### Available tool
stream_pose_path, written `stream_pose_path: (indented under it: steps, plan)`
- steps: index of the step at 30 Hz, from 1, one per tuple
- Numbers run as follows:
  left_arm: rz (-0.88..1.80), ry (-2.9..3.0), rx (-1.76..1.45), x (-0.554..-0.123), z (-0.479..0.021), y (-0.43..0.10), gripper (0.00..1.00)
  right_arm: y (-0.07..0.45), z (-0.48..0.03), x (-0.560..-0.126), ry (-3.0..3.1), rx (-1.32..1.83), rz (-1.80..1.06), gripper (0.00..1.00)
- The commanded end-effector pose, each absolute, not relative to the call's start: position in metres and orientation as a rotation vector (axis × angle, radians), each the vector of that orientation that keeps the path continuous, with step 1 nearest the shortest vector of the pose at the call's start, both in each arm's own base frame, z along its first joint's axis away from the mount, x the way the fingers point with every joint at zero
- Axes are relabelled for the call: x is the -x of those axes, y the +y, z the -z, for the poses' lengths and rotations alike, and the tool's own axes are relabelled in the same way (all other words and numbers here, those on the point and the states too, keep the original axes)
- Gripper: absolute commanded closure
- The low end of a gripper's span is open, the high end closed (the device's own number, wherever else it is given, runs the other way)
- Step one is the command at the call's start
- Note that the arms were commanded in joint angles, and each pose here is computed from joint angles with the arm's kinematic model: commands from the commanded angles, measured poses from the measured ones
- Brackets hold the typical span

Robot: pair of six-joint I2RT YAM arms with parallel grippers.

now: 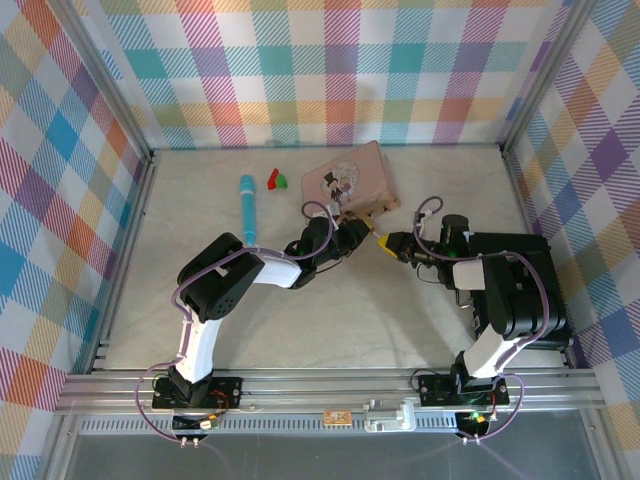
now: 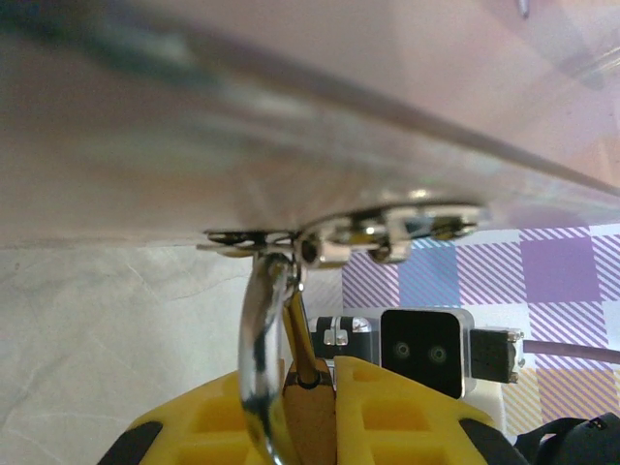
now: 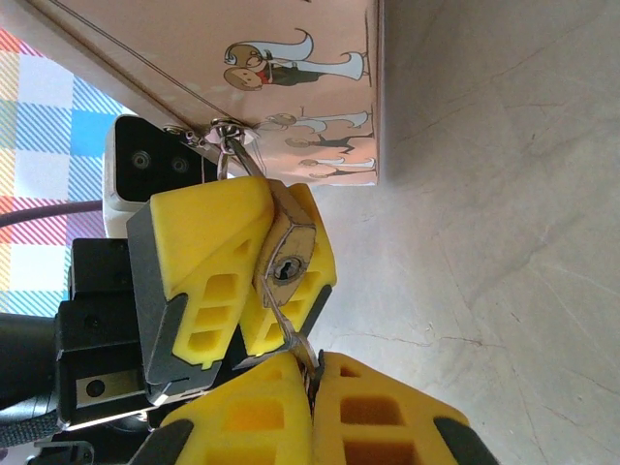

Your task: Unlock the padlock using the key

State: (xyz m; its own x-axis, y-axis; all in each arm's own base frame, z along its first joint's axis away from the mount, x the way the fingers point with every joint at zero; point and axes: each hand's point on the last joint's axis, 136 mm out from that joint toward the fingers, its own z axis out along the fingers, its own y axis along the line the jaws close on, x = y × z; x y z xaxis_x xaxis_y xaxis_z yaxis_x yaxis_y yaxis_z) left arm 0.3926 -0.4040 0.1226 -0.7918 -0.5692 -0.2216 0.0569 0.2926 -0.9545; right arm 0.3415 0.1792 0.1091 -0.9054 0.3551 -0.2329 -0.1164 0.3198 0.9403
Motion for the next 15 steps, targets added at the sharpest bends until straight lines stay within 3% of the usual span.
stream_pose_path:
  steps: [1, 15]
  plan:
    - [1.622, 1.880, 0.389, -0.394, -0.177, -0.403, 1.00, 0.185, -0.116, -0.347, 2.169, -0.165, -1.615, 1.00]
    - [1.628, 1.866, 0.388, -0.394, -0.178, -0.402, 1.00, 0.180, -0.106, -0.343, 2.199, -0.226, -1.571, 1.00]
